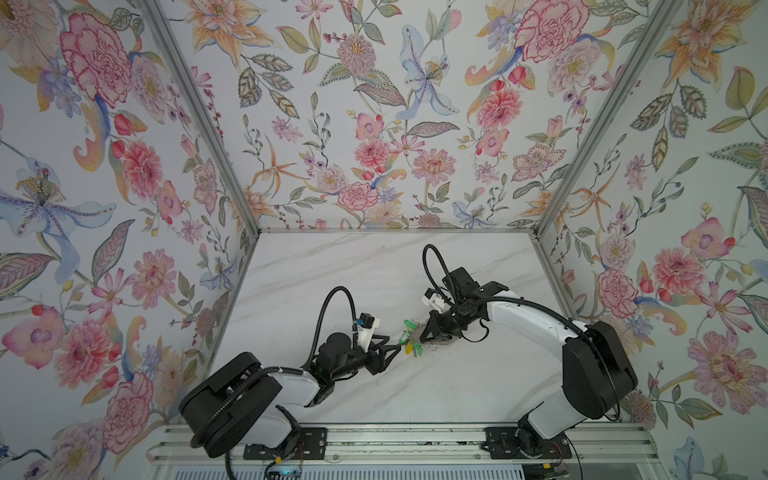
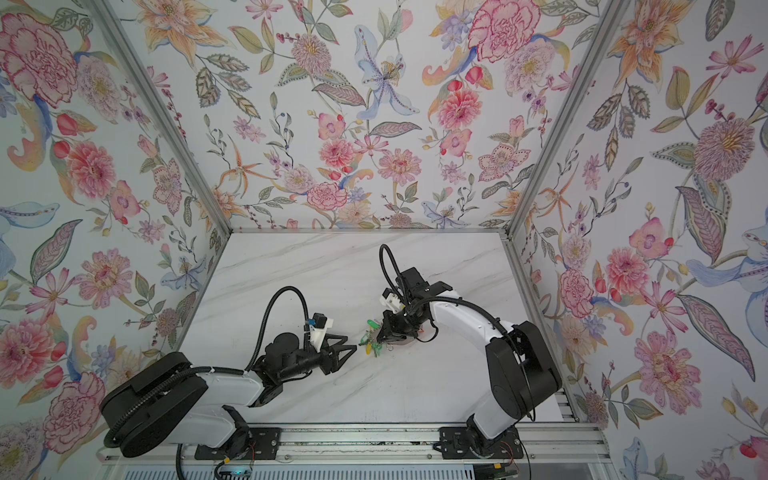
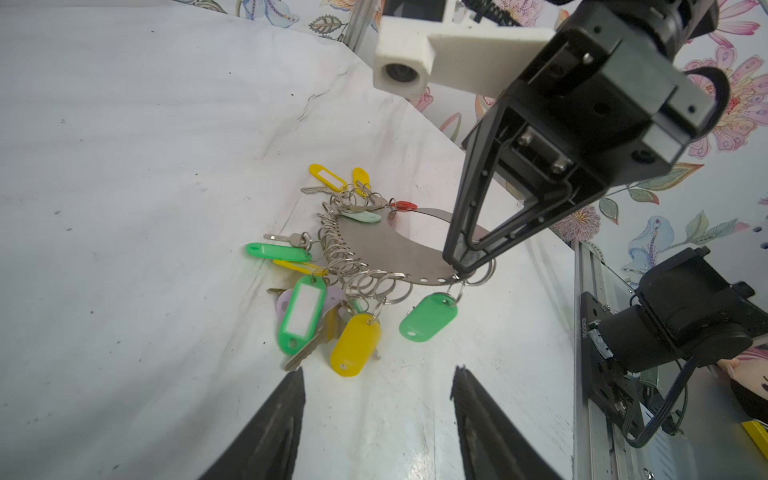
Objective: Remove the keys from the keyring
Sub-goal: 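Reach the left gripper toward the held key holder's split rings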
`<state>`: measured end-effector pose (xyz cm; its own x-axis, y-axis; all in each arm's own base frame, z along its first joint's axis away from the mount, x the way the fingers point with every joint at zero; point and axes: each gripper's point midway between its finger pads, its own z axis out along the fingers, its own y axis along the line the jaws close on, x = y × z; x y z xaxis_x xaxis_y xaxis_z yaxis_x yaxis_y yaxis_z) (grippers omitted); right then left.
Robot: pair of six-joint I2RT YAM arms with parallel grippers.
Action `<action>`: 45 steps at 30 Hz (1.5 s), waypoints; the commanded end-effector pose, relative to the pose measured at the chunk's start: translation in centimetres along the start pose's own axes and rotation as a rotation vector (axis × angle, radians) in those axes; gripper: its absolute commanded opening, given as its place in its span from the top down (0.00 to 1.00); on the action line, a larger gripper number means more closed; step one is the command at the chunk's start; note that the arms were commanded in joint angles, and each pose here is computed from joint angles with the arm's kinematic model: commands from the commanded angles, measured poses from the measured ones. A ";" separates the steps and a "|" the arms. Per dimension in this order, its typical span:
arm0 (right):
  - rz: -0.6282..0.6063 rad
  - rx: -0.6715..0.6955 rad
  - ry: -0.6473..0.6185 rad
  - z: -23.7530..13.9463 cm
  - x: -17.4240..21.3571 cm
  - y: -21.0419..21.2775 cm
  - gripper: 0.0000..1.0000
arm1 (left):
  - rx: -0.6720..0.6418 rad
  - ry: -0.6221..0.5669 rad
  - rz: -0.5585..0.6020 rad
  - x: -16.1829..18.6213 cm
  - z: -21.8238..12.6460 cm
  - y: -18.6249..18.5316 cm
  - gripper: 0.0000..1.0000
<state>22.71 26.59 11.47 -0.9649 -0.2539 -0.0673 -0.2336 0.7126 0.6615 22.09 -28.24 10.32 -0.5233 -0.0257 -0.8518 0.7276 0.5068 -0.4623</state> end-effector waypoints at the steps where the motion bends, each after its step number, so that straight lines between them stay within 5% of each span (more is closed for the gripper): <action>1: -0.002 -0.041 -0.018 -0.6 0.3 0.8 0.98 | 0.115 -0.104 0.088 -2.5 0.7 -2.6 0.42; 16: -0.031 -0.088 -0.077 -1.8 -0.7 1.9 0.98 | 0.080 -0.045 0.350 -1.9 3.8 -4.3 0.54; 45: -0.036 -0.117 -0.091 -2.6 -0.3 2.8 1.00 | 0.022 -0.017 0.432 -1.7 6.2 -3.7 0.56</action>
<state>23.36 26.72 14.46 -0.9673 -0.2056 -0.1487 -0.2485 0.6488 0.7192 22.62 -35.21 11.14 -0.2018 0.1751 -0.9636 0.8926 0.4380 -0.1073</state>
